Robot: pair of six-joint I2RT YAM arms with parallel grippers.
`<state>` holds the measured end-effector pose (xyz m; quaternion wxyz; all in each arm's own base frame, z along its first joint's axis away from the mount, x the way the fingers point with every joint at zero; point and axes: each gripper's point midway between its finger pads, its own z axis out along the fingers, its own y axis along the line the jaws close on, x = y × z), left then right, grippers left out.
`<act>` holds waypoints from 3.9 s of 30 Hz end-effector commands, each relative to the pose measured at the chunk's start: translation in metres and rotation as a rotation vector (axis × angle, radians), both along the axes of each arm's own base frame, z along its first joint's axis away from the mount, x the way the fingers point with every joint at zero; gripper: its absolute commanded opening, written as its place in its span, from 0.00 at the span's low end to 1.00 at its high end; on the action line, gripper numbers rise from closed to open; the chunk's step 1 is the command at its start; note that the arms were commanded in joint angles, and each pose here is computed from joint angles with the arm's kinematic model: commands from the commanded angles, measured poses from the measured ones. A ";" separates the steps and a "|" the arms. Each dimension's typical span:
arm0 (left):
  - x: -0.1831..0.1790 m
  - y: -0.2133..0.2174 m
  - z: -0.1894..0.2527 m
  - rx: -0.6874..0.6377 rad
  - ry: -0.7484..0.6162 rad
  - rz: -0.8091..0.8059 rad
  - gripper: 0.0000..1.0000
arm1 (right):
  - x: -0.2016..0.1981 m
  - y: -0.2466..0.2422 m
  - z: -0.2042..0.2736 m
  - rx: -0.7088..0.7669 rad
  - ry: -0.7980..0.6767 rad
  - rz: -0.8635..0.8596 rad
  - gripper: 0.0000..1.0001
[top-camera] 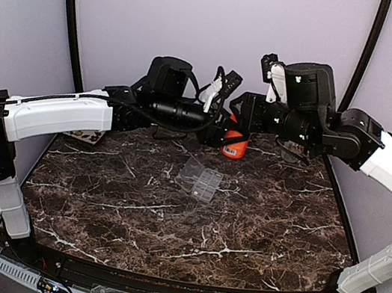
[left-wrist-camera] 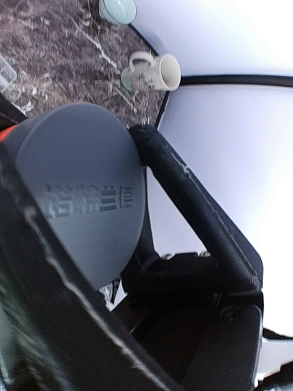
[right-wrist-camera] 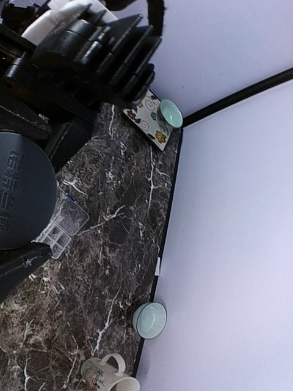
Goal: Sort the pills into containers
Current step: Screw the lid of the pill bottle onto the pill bottle, then place the pill bottle at the center of the board.
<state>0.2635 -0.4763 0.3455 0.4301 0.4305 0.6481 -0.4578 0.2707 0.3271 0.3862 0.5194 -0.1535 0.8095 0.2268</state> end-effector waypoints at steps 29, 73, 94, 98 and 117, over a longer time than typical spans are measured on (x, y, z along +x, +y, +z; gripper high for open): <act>-0.011 -0.016 0.058 -0.088 -0.285 0.120 0.00 | -0.046 0.043 -0.004 -0.004 0.074 0.072 0.82; -0.005 0.001 0.053 -0.191 -0.271 0.185 0.00 | -0.052 -0.038 -0.038 -0.035 0.106 -0.032 0.98; 0.038 0.051 0.041 -0.178 -0.289 0.385 0.00 | -0.049 -0.054 -0.034 -0.003 0.080 -0.028 0.98; 0.060 0.082 0.029 -0.170 -0.303 0.520 0.00 | -0.043 -0.062 -0.036 0.000 0.071 -0.061 0.98; 0.126 0.196 -0.075 -0.215 -0.289 0.913 0.00 | 0.005 -0.073 -0.085 -0.054 0.089 -0.150 0.98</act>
